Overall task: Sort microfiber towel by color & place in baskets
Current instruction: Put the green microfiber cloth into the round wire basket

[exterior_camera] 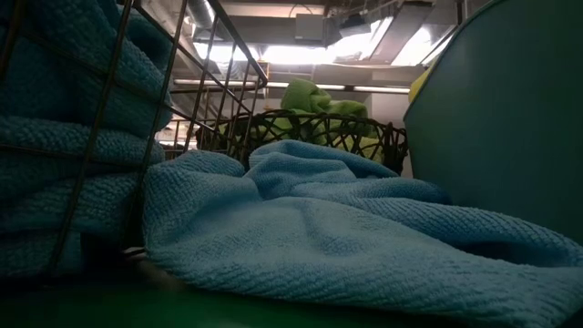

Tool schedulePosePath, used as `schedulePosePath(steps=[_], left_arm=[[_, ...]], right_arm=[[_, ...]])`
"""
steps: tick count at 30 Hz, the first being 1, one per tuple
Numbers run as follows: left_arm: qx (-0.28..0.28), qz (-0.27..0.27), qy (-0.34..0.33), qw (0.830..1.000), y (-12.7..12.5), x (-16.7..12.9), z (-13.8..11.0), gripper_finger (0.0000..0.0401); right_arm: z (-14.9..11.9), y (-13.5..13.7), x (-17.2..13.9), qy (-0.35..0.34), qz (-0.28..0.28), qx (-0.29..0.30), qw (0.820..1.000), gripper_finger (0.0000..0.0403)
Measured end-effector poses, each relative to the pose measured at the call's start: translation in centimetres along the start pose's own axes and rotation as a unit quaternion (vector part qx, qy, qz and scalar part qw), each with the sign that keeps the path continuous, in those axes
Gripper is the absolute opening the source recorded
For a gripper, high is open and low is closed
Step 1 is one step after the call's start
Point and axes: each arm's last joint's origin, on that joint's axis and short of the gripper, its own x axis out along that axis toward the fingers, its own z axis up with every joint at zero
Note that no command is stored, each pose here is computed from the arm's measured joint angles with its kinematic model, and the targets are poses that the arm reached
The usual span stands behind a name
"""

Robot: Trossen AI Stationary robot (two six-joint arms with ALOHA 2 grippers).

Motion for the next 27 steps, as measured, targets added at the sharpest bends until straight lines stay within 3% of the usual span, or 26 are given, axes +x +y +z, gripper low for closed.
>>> schedulePosePath(steps=[5,12,19,27], left_arm=[[-0.046,0.000,0.004,0.999,0.9,0.4,-2.0,0.0102],[-0.041,0.008,0.015,0.999,0.8,1.9,-2.8,0.0102],[-0.048,-0.011,-0.005,0.999,0.4,2.1,-2.4,0.0102],[-0.055,-0.041,-0.040,0.997,-0.1,2.1,-1.7,0.0102]], right_arm=[[1.7,-1.7,-2.9,-0.046,0.036,-0.008,0.998,0.0026],[4.2,-4.2,-6.9,-0.163,0.077,-0.045,0.983,0.0018],[6.8,-6.4,-10.8,-0.313,0.095,-0.085,0.941,0.0022],[9.5,-9.1,-13.5,-0.443,0.034,-0.116,0.888,0.0024]])
